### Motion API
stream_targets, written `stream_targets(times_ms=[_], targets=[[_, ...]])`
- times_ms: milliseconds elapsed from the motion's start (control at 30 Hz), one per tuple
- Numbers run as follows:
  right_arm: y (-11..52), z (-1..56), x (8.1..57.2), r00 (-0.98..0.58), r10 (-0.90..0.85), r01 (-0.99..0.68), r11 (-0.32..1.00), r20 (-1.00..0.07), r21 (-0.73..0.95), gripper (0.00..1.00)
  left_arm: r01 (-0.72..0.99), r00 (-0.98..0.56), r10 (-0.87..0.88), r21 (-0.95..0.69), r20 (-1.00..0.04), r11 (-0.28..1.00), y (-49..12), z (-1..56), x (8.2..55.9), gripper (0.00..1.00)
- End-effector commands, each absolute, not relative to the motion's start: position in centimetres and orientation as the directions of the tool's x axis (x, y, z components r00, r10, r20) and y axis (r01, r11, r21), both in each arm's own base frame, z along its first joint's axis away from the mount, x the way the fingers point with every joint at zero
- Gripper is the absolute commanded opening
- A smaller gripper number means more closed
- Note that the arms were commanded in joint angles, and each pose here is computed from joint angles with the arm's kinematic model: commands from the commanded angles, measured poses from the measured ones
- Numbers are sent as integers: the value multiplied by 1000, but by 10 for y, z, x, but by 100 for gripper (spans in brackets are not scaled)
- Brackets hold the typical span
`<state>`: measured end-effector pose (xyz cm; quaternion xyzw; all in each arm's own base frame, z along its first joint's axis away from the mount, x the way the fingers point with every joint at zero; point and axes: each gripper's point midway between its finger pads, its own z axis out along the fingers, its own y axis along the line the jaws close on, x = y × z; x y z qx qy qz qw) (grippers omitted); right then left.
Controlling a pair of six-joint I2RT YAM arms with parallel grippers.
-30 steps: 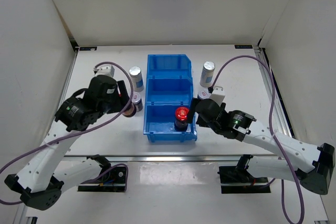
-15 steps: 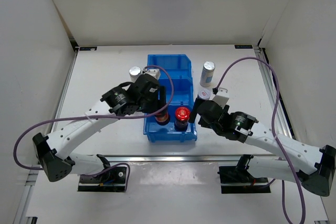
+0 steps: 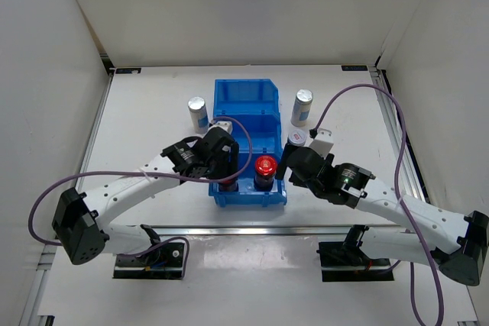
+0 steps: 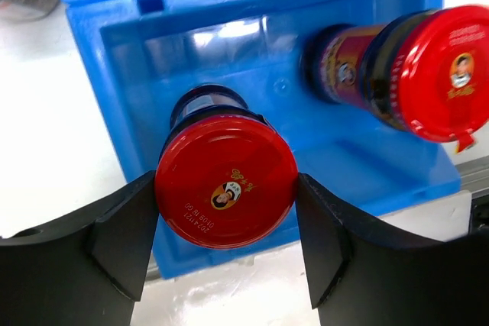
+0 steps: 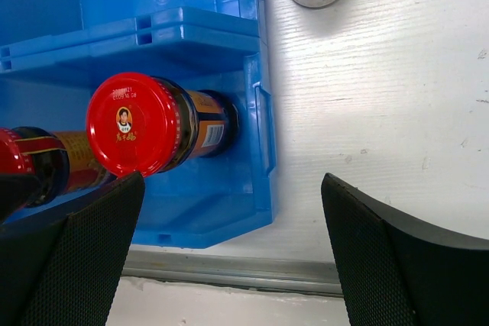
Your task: Organize the condiment bottles
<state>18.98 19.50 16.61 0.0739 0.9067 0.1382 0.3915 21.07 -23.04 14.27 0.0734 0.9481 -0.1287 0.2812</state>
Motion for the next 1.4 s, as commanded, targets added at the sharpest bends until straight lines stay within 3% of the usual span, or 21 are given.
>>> stream_targets(times_ms=[0,33,67,100,200,333,467,567,700,833,1067,1367], targets=[[192,174,194,-650,284,51,942,-705,332,99,241,-745,-21,-298,-667,923,-253,179,234,59],[192,174,194,-650,284,51,942,-705,332,99,241,-745,-21,-298,-667,923,-253,179,234,66],[192,174,194,-650,284,51,942,-705,332,99,241,-745,-21,-298,-667,923,-253,179,234,89],[192,174,194,-650,284,51,942,-705,332,99,245,-735,-19,-292,-678,924,-253,182,236,100],[192,174,194,-650,284,51,942,-705,332,99,269,-697,-8,-272,-717,924,-251,202,242,100],[192,174,194,-650,284,51,942,-705,332,99,303,-540,-11,-207,-842,930,-224,285,259,100],[192,174,194,-650,284,51,942,-705,332,99,68,-396,-103,-140,-913,988,-132,328,290,100],[192,174,194,-650,284,51,942,-705,332,99,-39,-418,-117,-110,-901,993,-78,311,308,100],[194,175,195,-650,284,51,942,-705,332,99,-39,-582,-139,-143,-802,989,-63,246,331,100],[195,174,194,-656,274,41,943,-703,329,99,84,-583,-156,-251,-797,964,-91,229,342,100],[195,172,195,-660,260,37,948,-705,315,99,168,-656,-115,-293,-746,941,-108,188,349,100],[207,172,199,-680,217,14,959,-700,284,99,195,-736,-86,-332,-672,923,-122,149,360,100]])
